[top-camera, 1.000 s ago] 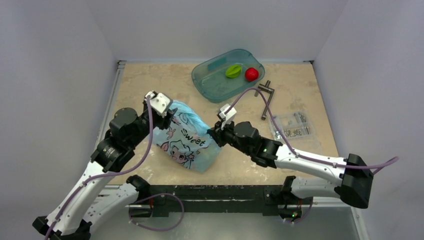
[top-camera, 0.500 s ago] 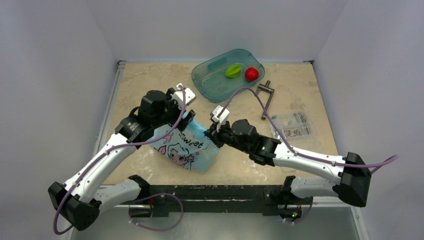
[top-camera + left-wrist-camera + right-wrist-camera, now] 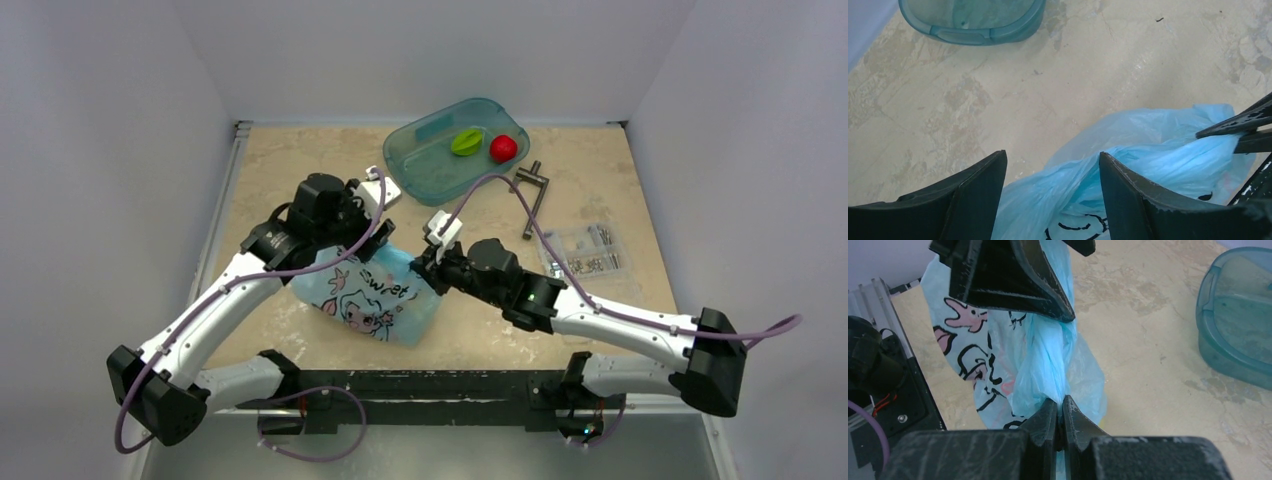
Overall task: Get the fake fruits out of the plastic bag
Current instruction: Untie the plastic bag at the center of the board.
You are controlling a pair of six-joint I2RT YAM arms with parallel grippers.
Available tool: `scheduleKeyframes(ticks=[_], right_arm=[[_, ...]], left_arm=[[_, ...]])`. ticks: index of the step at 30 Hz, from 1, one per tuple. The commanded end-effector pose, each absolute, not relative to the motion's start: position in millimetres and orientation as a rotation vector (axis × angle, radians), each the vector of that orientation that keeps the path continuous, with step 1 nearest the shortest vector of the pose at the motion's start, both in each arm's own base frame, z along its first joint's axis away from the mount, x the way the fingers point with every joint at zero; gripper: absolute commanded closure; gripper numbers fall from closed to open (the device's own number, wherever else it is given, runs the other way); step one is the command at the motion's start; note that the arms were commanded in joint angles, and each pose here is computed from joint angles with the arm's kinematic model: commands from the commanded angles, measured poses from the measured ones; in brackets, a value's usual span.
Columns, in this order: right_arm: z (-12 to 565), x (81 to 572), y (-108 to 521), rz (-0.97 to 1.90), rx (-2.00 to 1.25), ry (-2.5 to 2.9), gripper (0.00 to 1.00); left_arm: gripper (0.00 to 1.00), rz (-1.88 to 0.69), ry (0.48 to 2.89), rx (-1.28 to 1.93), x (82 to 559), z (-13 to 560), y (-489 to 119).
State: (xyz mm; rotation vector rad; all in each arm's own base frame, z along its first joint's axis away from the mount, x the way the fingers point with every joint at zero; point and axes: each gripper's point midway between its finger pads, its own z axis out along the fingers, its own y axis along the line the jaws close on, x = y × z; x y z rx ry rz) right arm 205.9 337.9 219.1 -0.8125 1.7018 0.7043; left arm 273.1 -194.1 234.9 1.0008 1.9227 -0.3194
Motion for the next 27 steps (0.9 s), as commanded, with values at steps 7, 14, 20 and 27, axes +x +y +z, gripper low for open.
scheduleKeyframes(ticks=[7, 14, 20, 27], right_arm=[[271, 202, 333, 0.769, -0.747, 1.555, 1.00], [263, 214, 321, 0.723, -0.620, 1.606, 1.00], [259, 226, 305, 0.699, -0.429, 1.652, 1.00], [252, 222, 311, 0.724, -0.454, 1.670, 1.00]], left_arm=[[0.63, -0.123, 1.986, 0.938, 293, 241, -170], [1.00, -0.044, 1.968, 0.844, 298, 254, -155], [1.00, 0.075, 1.917, 0.679, 303, 273, -129], [0.96, -0.134, 1.786, 0.693, 287, 294, -150]])
